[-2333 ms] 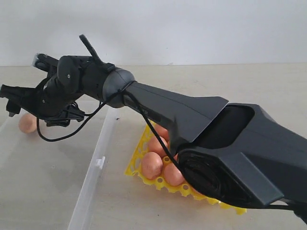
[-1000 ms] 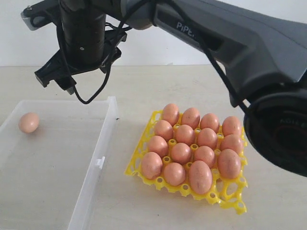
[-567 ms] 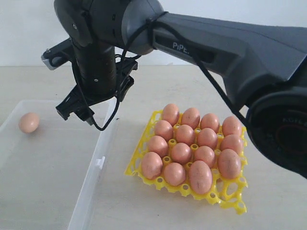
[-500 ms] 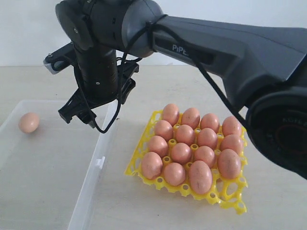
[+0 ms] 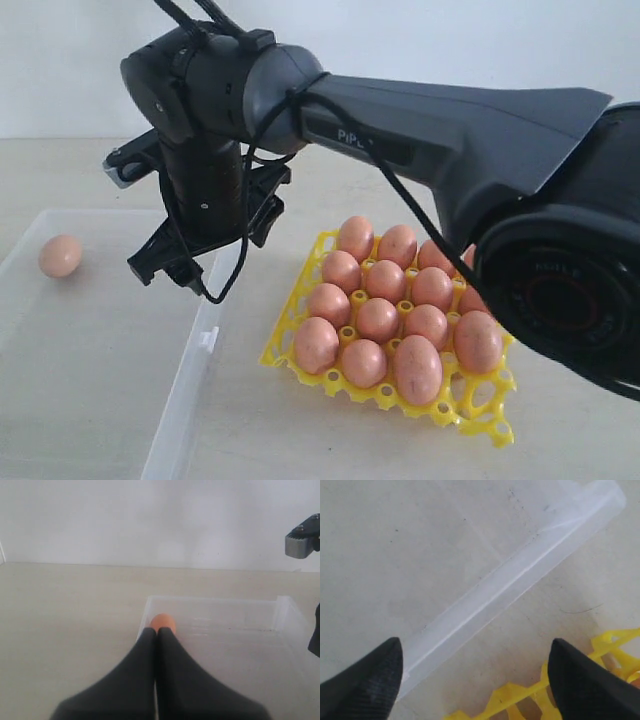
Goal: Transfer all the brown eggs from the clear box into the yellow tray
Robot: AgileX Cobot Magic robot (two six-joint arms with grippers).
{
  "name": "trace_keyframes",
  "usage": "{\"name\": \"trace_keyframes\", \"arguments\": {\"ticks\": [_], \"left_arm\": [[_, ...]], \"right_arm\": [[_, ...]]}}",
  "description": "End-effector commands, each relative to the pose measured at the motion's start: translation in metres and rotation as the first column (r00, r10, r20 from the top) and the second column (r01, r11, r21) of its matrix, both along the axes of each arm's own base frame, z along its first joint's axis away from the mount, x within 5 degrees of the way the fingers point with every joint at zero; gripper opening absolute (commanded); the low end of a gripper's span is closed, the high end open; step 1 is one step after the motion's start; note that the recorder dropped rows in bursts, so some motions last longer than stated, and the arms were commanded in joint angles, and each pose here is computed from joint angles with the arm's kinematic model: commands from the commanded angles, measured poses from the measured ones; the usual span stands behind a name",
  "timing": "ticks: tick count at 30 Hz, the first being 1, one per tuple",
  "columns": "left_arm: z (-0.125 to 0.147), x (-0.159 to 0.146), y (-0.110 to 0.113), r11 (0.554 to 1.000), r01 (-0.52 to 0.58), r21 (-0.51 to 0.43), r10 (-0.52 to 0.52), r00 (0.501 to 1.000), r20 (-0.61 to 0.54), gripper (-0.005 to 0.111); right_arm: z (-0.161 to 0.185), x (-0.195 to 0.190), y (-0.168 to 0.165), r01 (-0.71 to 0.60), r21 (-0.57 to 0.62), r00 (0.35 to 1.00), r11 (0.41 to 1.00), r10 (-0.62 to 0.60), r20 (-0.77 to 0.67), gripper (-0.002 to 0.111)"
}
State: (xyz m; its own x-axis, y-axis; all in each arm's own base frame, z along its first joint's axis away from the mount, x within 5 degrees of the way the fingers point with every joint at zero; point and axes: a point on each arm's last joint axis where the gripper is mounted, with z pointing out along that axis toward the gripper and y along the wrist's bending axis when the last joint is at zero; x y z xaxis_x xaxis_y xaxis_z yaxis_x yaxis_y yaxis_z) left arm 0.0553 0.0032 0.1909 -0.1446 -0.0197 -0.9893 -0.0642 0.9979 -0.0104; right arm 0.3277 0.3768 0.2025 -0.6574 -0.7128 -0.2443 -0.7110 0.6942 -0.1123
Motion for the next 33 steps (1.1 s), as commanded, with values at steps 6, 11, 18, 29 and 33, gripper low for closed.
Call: {"name": "trace_keyframes", "arguments": {"ticks": [6,11,18,29,33], "left_arm": [[0.001,0.0,0.0,1.0,0.0,-0.005,0.0,1.0,0.002,-0.004],[0.001,0.0,0.0,1.0,0.0,-0.005,0.0,1.0,0.002,-0.004],[0.001,0.0,0.0,1.0,0.0,-0.005,0.0,1.0,0.002,-0.004],[0.001,0.0,0.0,1.0,0.0,-0.005,0.0,1.0,0.002,-0.004],[0.001,0.0,0.0,1.0,0.0,-0.005,0.0,1.0,0.002,-0.004]], "right_arm": [[0.003,0.007,0.002,0.054,0.067,0.998,0.996,-0.057,0.037,0.041],[-0.006,0.008,0.001,0.086,0.063,0.996,0.994,-0.087,0.012,0.027],[0.002,0.01,0.003,0.078,0.1,0.995,0.992,-0.083,0.047,0.043],[0.031,0.009,0.005,0.023,0.18,0.991,0.983,-0.046,0.126,0.025],[0.032,0.006,0.01,0.001,0.208,0.99,0.978,-0.031,0.137,0.0]]}}
